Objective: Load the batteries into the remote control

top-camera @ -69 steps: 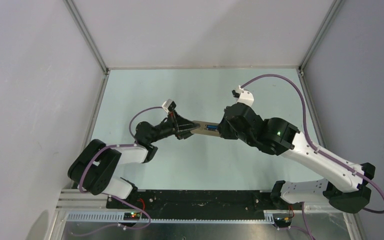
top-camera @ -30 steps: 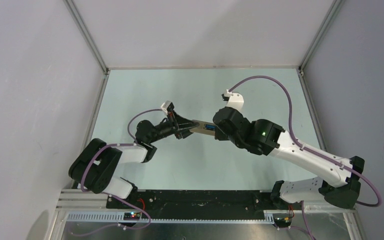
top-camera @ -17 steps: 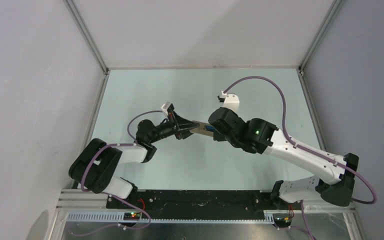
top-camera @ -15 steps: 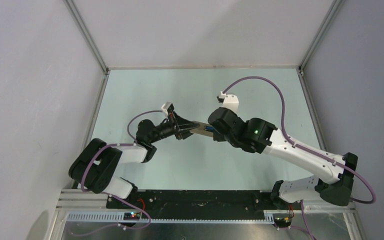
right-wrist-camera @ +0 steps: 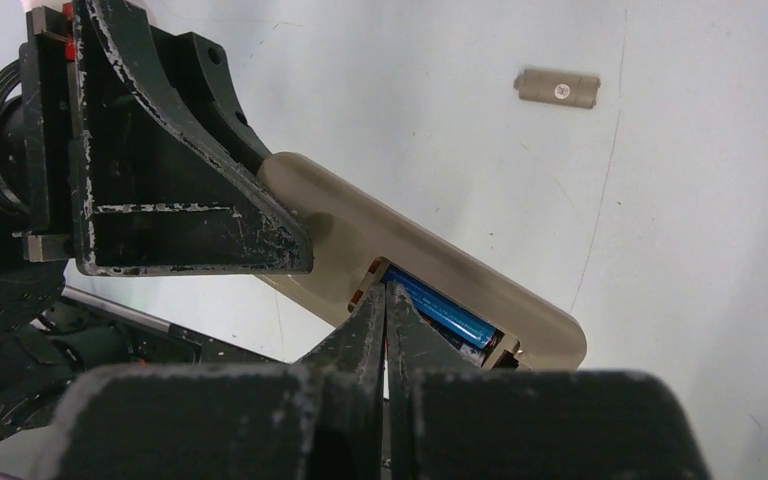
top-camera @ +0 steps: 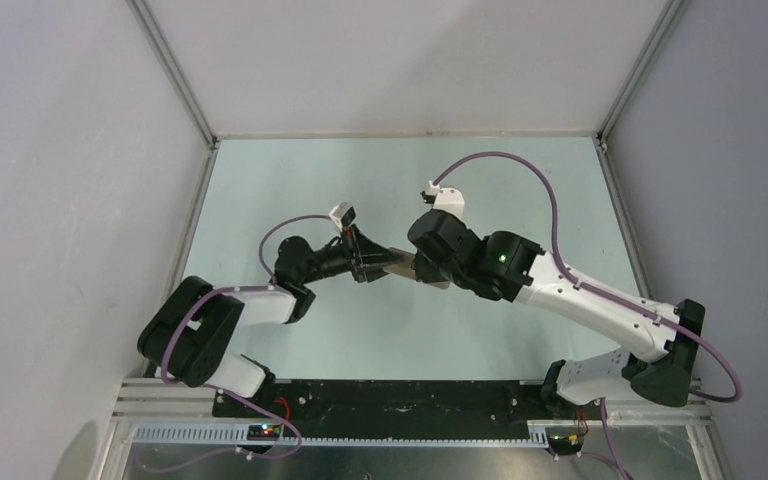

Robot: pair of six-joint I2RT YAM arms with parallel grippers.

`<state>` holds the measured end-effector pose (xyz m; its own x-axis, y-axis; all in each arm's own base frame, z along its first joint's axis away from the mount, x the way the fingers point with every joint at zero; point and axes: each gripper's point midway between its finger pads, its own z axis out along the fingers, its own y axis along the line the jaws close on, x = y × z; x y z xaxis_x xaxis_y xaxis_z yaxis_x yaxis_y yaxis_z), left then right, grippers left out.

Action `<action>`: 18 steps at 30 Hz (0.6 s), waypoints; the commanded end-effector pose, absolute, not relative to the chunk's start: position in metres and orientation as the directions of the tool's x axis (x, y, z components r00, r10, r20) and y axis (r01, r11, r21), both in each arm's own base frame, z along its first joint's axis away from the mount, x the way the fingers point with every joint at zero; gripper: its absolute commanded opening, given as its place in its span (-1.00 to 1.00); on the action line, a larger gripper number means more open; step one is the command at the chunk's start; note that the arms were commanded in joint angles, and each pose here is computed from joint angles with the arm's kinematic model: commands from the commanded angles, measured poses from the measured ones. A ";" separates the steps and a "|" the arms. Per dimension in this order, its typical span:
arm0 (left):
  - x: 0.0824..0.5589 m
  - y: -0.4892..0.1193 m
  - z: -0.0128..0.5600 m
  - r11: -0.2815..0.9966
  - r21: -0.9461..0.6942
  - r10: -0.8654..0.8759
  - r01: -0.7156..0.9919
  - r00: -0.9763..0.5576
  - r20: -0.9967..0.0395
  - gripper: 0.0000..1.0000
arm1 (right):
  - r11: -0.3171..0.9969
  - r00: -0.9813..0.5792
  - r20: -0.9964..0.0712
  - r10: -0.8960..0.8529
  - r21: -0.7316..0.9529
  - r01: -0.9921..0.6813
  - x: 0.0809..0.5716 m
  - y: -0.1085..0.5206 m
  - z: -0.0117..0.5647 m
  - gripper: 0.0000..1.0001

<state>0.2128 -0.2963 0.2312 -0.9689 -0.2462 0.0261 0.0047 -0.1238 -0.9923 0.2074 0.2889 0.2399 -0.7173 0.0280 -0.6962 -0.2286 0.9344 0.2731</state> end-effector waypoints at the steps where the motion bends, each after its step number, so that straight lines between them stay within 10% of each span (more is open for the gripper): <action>1: 0.178 -0.290 0.328 -0.346 -0.876 -0.192 0.335 -0.939 -0.284 -1.00 | 0.926 -0.782 -0.622 -0.029 0.277 -0.255 0.190 0.293 0.222 -1.00; 10: 0.175 -0.293 0.321 -0.327 -0.872 -0.147 0.364 -0.931 -0.334 -1.00 | 0.806 -0.668 -0.718 0.195 0.505 -0.308 0.192 0.281 0.316 -0.86; 18: 0.168 -0.295 0.304 -0.284 -0.845 -0.092 0.453 -0.890 -0.446 -1.00 | 0.687 -0.620 -0.726 0.298 0.614 -0.389 0.187 0.258 0.361 -0.26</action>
